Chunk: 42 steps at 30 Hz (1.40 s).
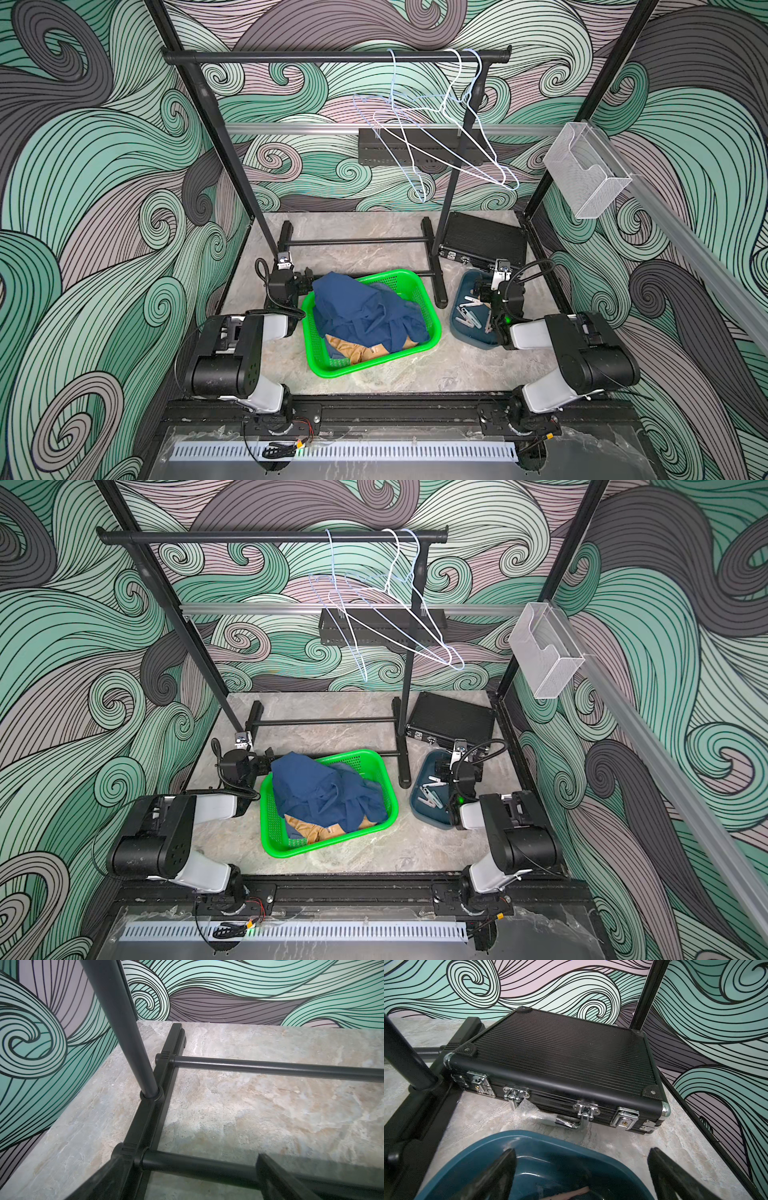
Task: Remove the clothespins securing t-shirts to the hanger
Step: Reset both arms
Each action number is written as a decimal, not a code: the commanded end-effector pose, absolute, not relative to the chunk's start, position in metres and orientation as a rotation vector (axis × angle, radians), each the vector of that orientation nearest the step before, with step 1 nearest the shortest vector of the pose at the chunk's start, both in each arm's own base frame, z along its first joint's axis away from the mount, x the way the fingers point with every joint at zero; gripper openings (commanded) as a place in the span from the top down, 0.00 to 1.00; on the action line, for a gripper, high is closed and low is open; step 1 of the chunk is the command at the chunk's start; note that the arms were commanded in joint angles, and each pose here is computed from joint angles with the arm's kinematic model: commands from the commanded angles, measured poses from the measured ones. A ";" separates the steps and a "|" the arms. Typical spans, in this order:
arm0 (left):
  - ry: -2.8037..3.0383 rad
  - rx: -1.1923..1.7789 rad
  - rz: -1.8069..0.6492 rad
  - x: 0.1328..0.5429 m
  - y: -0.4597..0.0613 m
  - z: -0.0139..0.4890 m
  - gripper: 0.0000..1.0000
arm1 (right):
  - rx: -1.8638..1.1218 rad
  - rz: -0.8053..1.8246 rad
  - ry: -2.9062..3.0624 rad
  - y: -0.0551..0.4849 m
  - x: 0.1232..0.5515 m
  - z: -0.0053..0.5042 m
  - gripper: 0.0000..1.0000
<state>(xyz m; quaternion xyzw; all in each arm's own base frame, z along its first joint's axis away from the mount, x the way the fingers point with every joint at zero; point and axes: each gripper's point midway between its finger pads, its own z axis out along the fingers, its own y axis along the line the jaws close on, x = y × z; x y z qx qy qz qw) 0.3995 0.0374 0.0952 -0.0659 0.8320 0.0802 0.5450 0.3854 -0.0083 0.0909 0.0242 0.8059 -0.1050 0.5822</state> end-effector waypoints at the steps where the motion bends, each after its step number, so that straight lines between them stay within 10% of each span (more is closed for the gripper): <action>1: 2.027 -0.153 0.163 0.400 0.036 0.084 0.01 | 0.059 -0.232 1.850 -0.008 0.391 0.100 0.01; 42: 1.894 -0.394 0.248 0.375 0.072 0.094 0.01 | 0.057 -0.221 1.859 -0.007 0.393 0.099 0.01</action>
